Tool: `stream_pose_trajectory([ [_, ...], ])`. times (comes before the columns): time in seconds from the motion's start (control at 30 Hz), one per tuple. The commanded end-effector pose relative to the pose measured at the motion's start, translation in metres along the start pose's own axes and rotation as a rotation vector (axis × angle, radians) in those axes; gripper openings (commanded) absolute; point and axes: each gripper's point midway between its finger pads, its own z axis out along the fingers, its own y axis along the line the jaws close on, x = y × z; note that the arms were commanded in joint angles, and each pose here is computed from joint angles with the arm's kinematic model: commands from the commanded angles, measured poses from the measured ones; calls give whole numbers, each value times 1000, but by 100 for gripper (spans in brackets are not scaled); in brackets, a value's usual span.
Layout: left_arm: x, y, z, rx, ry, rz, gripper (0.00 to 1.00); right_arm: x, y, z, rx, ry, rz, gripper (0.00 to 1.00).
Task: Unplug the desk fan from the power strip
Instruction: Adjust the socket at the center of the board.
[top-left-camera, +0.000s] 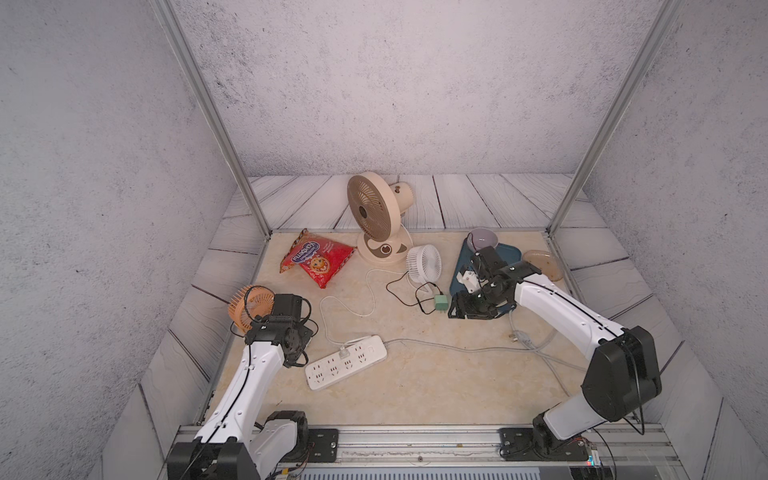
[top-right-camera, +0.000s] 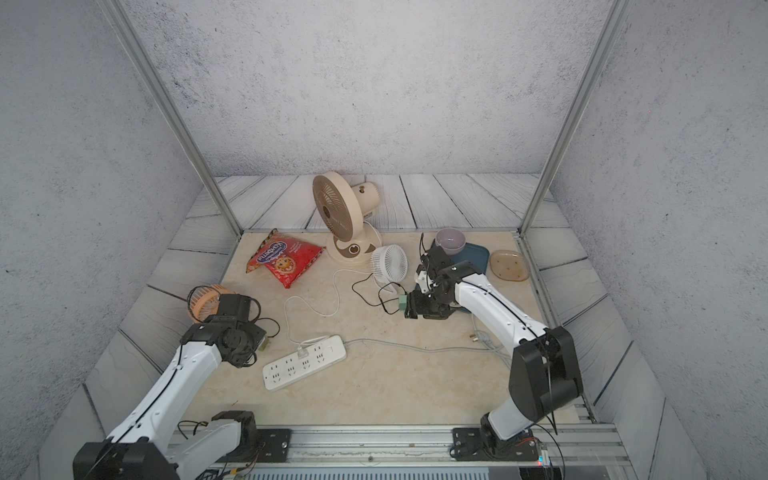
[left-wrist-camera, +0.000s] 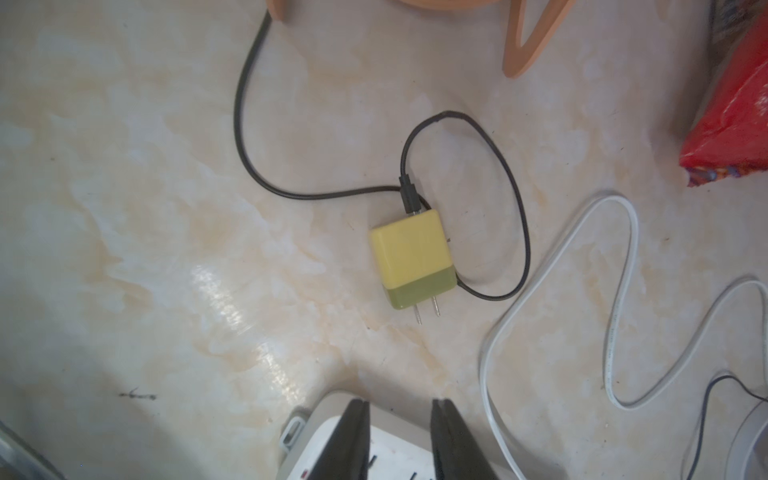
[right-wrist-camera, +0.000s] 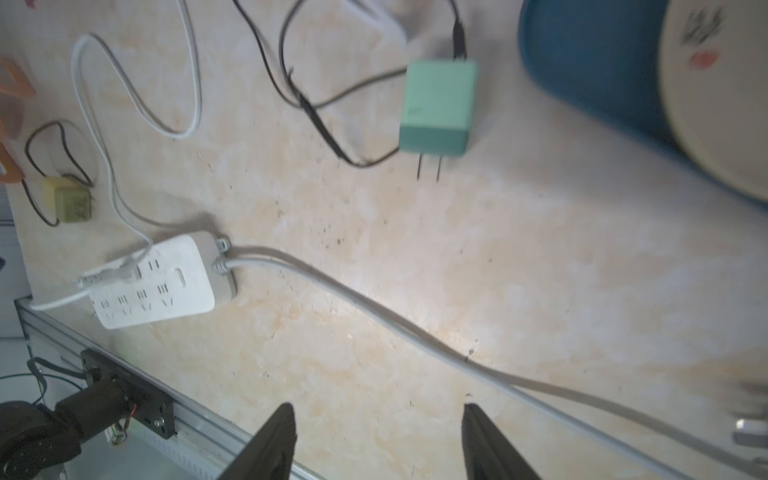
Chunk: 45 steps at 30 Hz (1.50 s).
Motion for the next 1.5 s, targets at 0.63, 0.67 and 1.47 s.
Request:
stream_pose_trajectory([
  [0.63, 81, 39, 39, -29, 281, -12, 29, 37, 61, 16, -110, -47, -113, 62],
  [0.67, 86, 38, 39, -25, 292, -7, 28, 37, 63, 16, -112, -49, -117, 62],
  [1.47, 96, -2, -39, 69, 143, 190, 27, 62, 199, 65, -292, -263, -719, 59],
])
